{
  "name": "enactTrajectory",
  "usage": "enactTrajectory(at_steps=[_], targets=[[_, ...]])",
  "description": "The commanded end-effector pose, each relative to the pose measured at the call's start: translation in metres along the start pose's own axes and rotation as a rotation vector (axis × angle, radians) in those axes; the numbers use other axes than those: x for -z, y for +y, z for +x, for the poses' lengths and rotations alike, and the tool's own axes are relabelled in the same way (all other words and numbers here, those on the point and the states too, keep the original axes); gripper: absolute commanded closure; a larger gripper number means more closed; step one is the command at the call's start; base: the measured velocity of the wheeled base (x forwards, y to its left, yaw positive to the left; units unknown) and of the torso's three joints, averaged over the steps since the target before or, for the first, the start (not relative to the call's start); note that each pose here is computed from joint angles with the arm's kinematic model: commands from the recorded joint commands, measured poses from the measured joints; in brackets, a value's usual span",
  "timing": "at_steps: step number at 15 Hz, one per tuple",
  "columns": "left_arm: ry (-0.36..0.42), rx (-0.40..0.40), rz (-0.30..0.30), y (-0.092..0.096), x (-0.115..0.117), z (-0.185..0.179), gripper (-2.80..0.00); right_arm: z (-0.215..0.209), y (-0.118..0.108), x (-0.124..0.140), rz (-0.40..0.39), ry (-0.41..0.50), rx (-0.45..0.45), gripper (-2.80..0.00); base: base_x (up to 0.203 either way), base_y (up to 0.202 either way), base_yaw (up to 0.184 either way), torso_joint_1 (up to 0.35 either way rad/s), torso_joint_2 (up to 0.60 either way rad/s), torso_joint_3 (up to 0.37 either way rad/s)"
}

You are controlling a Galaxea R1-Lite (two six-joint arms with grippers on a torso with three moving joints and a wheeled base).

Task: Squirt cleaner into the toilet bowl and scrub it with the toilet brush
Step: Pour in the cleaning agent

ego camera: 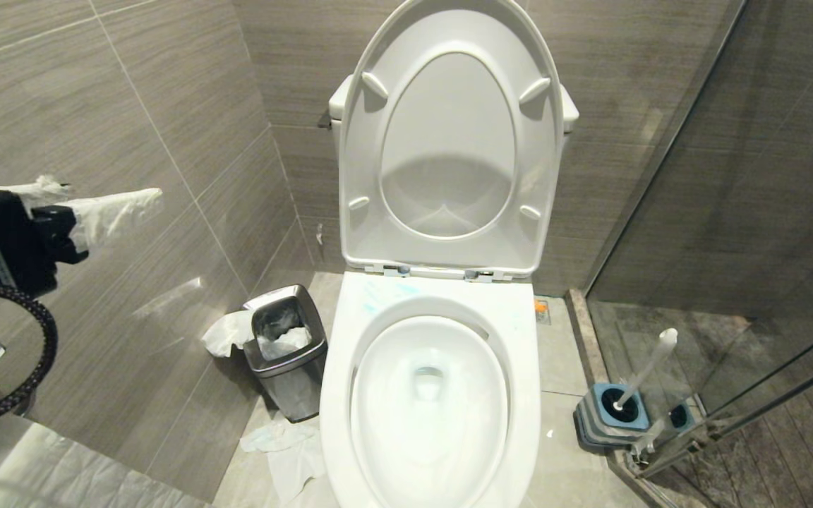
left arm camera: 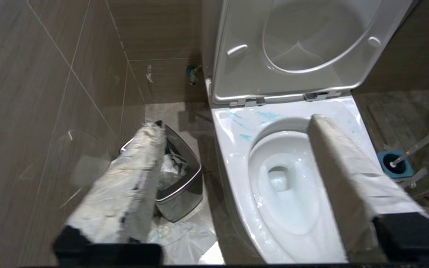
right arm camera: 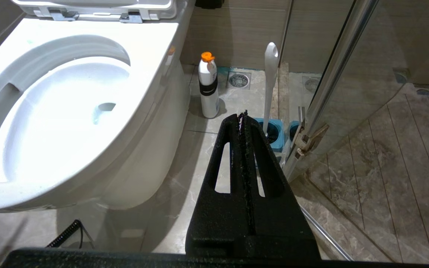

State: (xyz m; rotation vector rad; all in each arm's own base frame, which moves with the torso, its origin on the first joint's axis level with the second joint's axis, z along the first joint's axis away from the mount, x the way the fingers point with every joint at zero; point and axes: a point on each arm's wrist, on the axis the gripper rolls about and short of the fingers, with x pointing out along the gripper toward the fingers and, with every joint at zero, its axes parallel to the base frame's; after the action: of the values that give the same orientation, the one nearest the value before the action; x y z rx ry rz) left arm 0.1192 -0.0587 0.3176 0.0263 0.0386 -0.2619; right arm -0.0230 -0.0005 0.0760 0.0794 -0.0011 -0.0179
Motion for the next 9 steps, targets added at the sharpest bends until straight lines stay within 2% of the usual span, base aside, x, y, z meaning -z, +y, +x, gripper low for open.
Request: enactTrajectory(at_steps=[1,7,9], targets=[[-0.018,-0.014,-0.006,0.001,-0.005,-0.001,0.00,0.000,0.000,0.000,0.000,0.000,0.001,0.00,0.000,0.000,0.000,0.000,0.00,0.000],[-0.038,-0.138,-0.024,0.018,-0.008,0.006,0.00,0.000,0.000,0.000,0.000,0.000,0.001,0.00,0.000,0.000,0.000,0.000,0.00,0.000],[-0.025,-0.152,-0.083,0.020,-0.006,0.014,0.00,0.000,0.000,0.000,0.000,0.001,0.001,0.00,0.000,0.000,0.000,0.000,0.00,0.000]])
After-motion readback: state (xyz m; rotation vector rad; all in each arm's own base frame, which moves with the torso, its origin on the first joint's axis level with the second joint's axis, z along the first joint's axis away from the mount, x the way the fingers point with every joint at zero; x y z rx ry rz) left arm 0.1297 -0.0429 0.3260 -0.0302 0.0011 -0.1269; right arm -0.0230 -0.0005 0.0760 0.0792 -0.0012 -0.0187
